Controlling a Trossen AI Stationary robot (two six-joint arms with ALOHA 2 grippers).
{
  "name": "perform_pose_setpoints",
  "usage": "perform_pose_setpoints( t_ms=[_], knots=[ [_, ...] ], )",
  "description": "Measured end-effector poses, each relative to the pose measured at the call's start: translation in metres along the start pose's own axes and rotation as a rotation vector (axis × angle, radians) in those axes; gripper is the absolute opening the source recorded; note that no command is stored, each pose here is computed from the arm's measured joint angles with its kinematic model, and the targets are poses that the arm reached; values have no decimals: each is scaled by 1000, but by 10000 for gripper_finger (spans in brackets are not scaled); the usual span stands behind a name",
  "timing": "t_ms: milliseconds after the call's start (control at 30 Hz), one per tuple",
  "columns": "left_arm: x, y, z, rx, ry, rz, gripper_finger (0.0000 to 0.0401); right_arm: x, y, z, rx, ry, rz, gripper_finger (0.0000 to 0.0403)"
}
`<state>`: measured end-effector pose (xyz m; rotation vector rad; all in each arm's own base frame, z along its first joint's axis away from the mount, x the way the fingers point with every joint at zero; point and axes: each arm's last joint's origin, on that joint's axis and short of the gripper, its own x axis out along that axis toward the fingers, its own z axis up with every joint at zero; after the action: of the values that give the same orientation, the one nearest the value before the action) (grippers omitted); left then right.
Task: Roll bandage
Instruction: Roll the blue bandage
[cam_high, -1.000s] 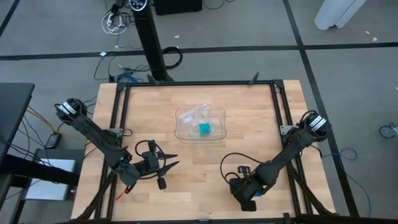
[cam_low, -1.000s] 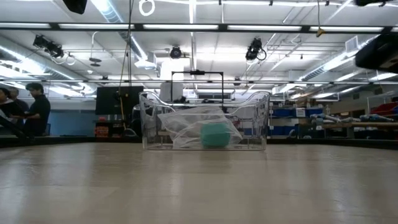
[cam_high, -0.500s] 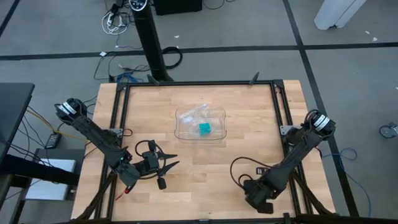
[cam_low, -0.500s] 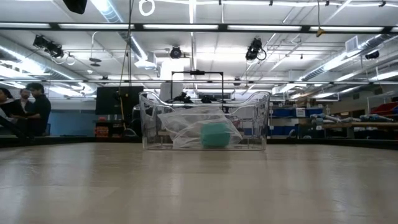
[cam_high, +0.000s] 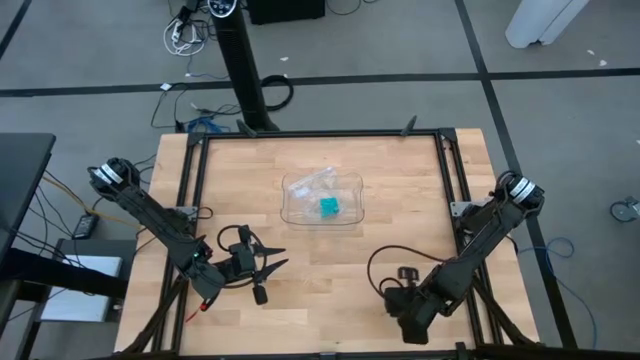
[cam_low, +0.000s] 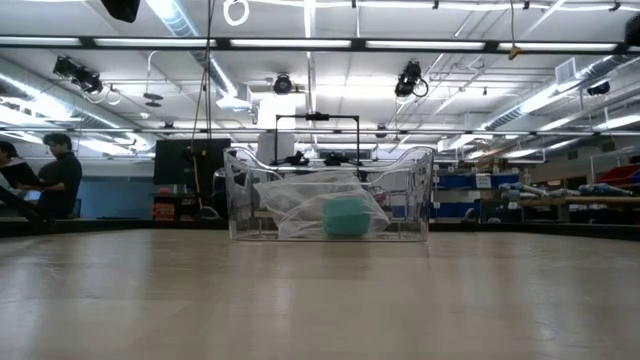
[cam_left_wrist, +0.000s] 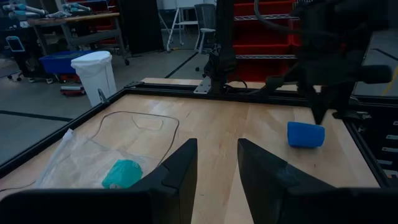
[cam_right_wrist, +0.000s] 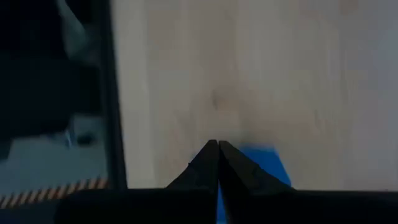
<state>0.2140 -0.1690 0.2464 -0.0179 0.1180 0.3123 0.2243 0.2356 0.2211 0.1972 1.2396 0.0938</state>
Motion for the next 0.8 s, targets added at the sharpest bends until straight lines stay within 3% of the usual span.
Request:
perform_pose_setpoints(
  t_ms=[67, 267, 800],
  knots=[
    [0, 0, 0, 0, 0, 0, 121, 6, 0, 3, -13, -27, 8, 14],
    [0, 0, 0, 0, 0, 0, 121, 25, -4, -3, -36, 84, -44, 15],
    [0, 0, 0, 0, 0, 0, 121, 19, -6, -26, 64, 278, -112, 5]
  ],
)
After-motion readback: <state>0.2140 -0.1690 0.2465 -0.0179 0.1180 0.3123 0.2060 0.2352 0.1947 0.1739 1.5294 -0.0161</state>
